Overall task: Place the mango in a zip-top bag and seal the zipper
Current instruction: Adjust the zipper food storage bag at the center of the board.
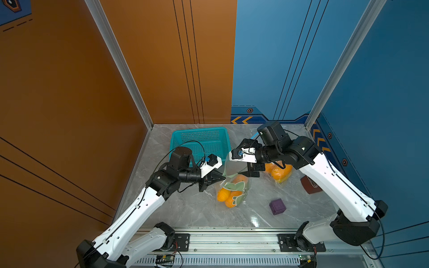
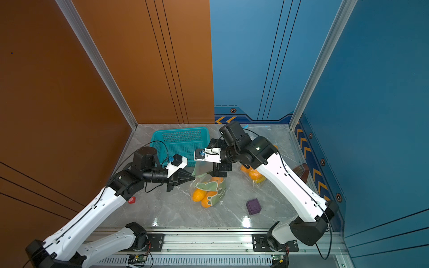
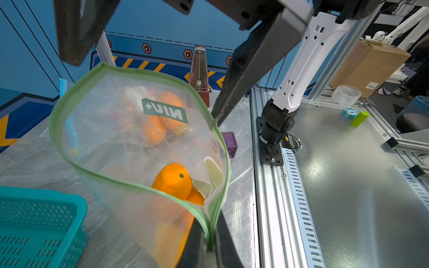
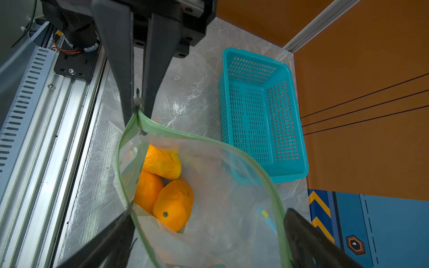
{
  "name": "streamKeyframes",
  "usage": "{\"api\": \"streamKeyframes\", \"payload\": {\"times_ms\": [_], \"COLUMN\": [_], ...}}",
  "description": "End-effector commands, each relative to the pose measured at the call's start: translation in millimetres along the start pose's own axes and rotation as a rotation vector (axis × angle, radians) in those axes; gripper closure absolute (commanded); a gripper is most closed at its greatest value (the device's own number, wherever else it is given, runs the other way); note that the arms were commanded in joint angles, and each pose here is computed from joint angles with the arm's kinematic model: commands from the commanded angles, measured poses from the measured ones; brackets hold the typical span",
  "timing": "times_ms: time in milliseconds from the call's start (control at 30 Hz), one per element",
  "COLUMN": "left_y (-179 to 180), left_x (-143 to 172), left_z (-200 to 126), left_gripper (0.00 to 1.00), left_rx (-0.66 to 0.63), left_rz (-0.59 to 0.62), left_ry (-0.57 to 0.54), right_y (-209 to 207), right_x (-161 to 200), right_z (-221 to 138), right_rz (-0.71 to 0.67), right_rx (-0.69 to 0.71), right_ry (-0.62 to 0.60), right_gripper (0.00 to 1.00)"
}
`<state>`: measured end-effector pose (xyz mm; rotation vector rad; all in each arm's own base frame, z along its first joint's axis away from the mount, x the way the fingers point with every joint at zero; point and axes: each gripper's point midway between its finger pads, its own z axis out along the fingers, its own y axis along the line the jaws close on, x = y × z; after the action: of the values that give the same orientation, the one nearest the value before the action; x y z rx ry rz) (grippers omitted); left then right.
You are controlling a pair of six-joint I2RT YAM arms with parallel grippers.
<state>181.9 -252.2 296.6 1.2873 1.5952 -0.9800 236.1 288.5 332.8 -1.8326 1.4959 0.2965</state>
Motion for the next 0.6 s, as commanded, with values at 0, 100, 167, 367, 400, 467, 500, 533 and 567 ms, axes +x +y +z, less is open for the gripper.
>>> {"api": "streamKeyframes", "payload": {"times_ms": [0,100,167,367,400,467,500,533,567], "left_y": [-6,-8,-9,-9,-9,-8,-8,-8,-7], "left_x": [9,11,13,14,14,13,13,13,14], "left_z": [-2,-4,-4,-4,-4,-4,-4,-4,-4], "left_gripper": [1.0,1.0,1.0,1.0,1.0,1.0,1.0,1.0,1.0], "left_rx": [-0.01,-0.019,-0.021,-0.023,-0.024,-0.029,-0.029,-0.033,-0.035], "left_rz": [-0.016,-0.03,-0.037,-0.038,-0.038,-0.034,-0.032,-0.029,-0.027], "left_ry": [0.019,0.022,0.026,0.028,0.029,0.029,0.03,0.03,0.032], "right_y": [-11,-25,-30,-43,-44,-45,-45,-45,-45], "right_x": [12,21,25,42,44,48,50,52,53], "right_z": [-3,-11,-13,-8,-6,0,3,6,9], "right_rz": [-0.002,0.065,0.08,0.128,0.133,0.142,0.146,0.148,0.152], "right_rx": [0.012,0.02,0.022,-0.033,-0.044,-0.074,-0.088,-0.104,-0.12], "right_ry": [0.051,0.013,0.004,-0.015,-0.014,-0.011,-0.008,-0.004,0.001], "right_gripper": [0.0,0.0,0.0,0.0,0.0,0.0,0.0,0.0,0.0]}}
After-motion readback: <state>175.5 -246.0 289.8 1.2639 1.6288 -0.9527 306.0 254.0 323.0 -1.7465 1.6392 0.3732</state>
